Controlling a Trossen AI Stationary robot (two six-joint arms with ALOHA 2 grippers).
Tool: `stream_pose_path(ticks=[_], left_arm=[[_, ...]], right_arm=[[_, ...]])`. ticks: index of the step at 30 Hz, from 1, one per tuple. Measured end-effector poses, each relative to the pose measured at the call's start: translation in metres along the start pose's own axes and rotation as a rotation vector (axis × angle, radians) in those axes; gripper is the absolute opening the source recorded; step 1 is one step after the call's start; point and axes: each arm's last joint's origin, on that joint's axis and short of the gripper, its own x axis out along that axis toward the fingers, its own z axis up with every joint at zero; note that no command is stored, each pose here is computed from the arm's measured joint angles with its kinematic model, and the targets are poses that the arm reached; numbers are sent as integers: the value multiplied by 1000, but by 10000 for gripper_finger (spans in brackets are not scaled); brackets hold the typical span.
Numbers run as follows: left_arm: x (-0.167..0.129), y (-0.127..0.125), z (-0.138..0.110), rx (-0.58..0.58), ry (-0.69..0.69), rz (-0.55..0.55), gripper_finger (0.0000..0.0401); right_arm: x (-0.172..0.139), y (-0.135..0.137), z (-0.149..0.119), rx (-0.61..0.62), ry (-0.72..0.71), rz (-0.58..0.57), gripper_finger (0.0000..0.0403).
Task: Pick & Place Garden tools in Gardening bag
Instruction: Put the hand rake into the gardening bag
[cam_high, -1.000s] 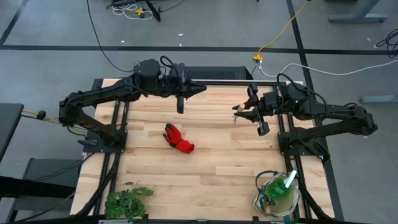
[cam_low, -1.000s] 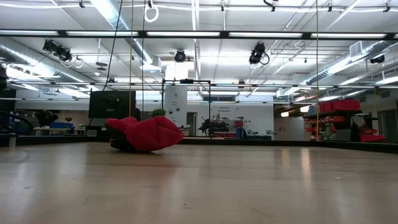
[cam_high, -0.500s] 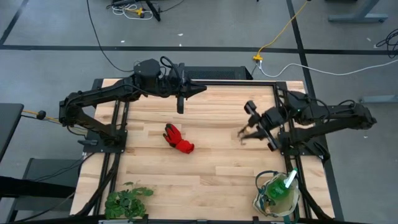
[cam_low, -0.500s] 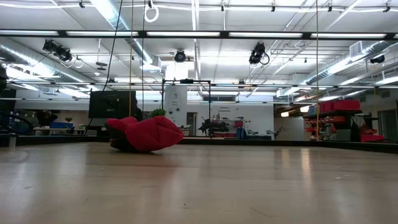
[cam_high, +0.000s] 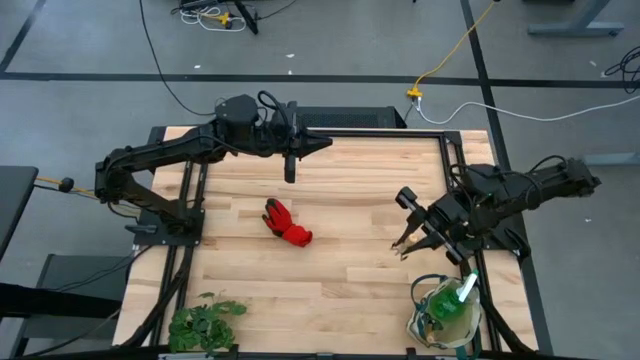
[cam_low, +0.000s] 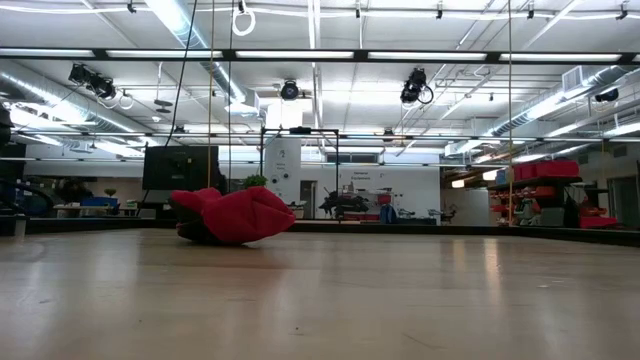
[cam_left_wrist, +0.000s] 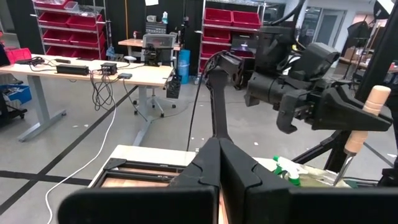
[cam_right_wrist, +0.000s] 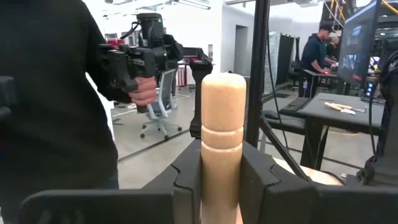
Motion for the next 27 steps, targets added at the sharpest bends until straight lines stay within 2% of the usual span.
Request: stream_pose_path(ticks=[13,27], left_arm=[[0,0,0,-1,5,0,2],[0,-1,-2,-4,23,-4,2]], right_arm=[[13,35,-2,50,5,34,67],[20,76,-8,167,65,216,67]])
